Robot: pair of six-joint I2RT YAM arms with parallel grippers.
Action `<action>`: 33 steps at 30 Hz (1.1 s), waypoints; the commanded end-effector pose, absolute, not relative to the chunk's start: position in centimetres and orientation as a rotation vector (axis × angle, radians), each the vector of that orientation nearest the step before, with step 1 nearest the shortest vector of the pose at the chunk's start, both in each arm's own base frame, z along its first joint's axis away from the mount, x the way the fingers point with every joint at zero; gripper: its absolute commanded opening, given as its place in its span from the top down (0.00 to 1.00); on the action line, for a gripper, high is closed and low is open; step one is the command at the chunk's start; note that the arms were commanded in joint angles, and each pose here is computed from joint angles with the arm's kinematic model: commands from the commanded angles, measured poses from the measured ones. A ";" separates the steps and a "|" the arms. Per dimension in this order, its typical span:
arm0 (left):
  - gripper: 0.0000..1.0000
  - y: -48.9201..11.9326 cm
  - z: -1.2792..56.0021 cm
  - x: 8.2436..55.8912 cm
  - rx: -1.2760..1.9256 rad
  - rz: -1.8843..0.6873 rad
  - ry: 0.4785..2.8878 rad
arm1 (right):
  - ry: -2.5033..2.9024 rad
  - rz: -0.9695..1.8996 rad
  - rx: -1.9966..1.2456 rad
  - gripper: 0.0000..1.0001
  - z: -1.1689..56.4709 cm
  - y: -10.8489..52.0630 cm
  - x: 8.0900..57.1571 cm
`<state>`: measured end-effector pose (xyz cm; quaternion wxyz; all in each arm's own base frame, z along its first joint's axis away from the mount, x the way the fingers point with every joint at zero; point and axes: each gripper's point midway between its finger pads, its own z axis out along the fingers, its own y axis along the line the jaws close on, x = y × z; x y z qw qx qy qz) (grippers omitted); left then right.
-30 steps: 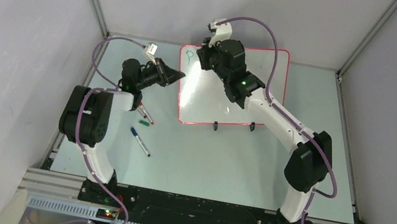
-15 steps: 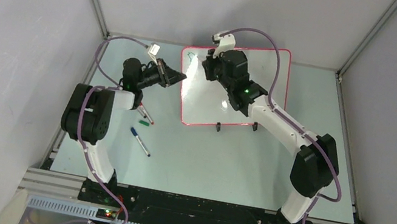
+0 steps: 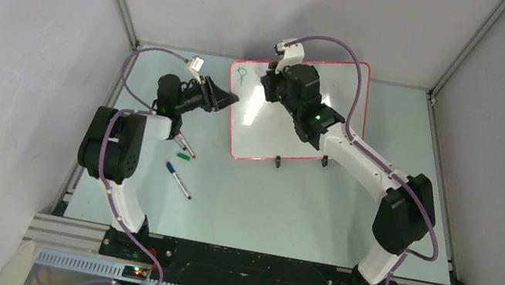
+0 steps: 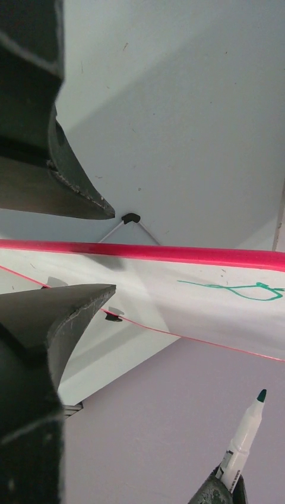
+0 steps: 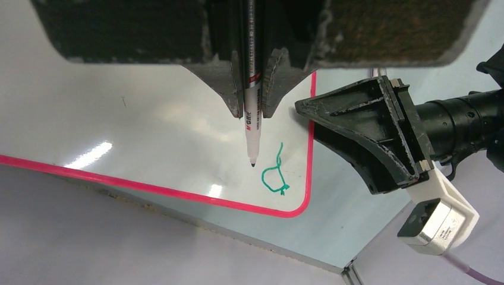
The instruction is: Write a sentence on the whiteboard
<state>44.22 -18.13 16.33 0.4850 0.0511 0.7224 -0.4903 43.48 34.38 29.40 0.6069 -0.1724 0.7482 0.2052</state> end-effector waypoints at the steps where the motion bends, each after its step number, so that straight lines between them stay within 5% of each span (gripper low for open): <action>1: 0.50 -18.3 18.8 44.6 0.167 -1.169 1.677 | 1.659 0.496 -0.340 1.00 33.3 33.2 43.2; 21: 0.53 -18.3 18.9 44.8 0.171 -1.166 1.673 | 1.683 0.531 -0.321 1.00 33.1 34.2 44.3; 25: 0.61 -18.4 18.9 44.9 0.174 -1.169 1.673 | 1.712 0.526 -0.339 1.00 32.7 35.2 44.4; 33: 0.97 -18.4 18.6 45.0 0.178 -1.164 1.688 | 1.775 0.454 -0.393 1.00 30.9 36.5 44.1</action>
